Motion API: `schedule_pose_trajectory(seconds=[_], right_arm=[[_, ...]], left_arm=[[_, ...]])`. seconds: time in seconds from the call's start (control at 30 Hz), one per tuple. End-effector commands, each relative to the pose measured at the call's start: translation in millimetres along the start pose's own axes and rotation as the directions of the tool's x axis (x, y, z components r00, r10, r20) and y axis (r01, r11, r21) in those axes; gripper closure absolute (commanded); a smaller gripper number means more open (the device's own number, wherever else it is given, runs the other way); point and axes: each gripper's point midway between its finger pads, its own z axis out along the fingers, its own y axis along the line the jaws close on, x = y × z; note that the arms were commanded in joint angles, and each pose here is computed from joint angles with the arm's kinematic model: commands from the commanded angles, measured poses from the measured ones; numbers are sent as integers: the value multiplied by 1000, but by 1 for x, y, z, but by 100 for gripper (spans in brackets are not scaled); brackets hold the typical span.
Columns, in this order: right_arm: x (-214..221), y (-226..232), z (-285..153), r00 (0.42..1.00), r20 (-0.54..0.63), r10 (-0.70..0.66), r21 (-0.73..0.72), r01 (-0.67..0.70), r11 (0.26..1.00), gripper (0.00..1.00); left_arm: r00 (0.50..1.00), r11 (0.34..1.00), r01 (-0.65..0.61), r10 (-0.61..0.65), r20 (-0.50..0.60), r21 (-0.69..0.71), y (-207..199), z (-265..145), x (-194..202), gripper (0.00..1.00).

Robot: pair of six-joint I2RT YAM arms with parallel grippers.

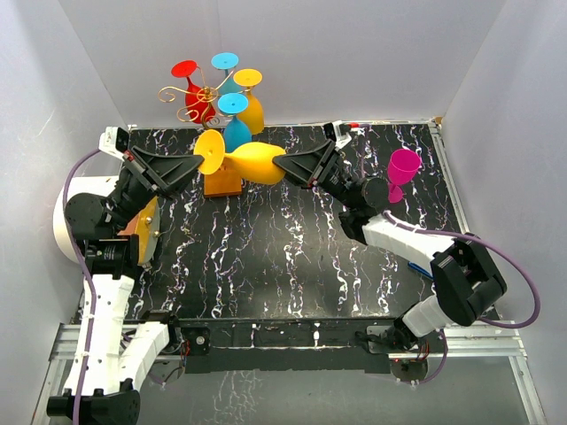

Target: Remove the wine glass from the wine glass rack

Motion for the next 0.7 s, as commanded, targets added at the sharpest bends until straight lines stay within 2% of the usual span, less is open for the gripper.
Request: schedule_pose_trajectory(seconds=[0.0, 0.07, 0.13, 0.17, 0.27, 0.37, 0.4, 0.47, 0.53, 0.67], right_arm=[[0, 54, -5, 1000, 27, 10, -155, -6, 988, 88], [0, 57, -9, 999, 36, 19, -153, -14, 988, 95], [1, 55, -15, 999, 44, 26, -134, -20, 991, 97], [1, 53, -17, 999, 47, 26, -116, -20, 993, 97], [-4, 36, -29, 997, 69, 15, -15, -14, 1000, 99], [-14, -1, -47, 994, 111, -4, 203, -18, 979, 100], [-18, -15, -56, 992, 124, -24, 290, -13, 957, 100], [-28, -41, -78, 982, 143, -123, 474, 41, 879, 100], [-37, -72, -110, 966, 164, -200, 674, 39, 738, 100], [-50, -106, -165, 940, 118, -321, 886, 47, 462, 100]], left_arm=[[1000, 982, 11, -13, -11, -190, 58, -8, 4, 80], [1000, 967, 19, -18, 5, -253, 77, -13, 5, 64], [999, 949, 35, -29, 24, -314, 96, -19, 5, 41], [999, 940, 40, -33, 27, -339, 105, -22, 6, 33], [1000, 907, 26, -24, 12, -421, 128, -30, 10, 20], [1000, 848, -19, 25, 4, -530, 146, -44, 10, 13], [999, 831, -42, 47, -5, -554, 150, -48, 10, 7], [998, 798, -60, 67, -12, -599, 156, -56, 11, 1], [997, 767, -70, 76, -19, -637, 163, -63, 12, 1], [996, 720, -74, 82, -21, -690, 176, -75, 14, 1]])
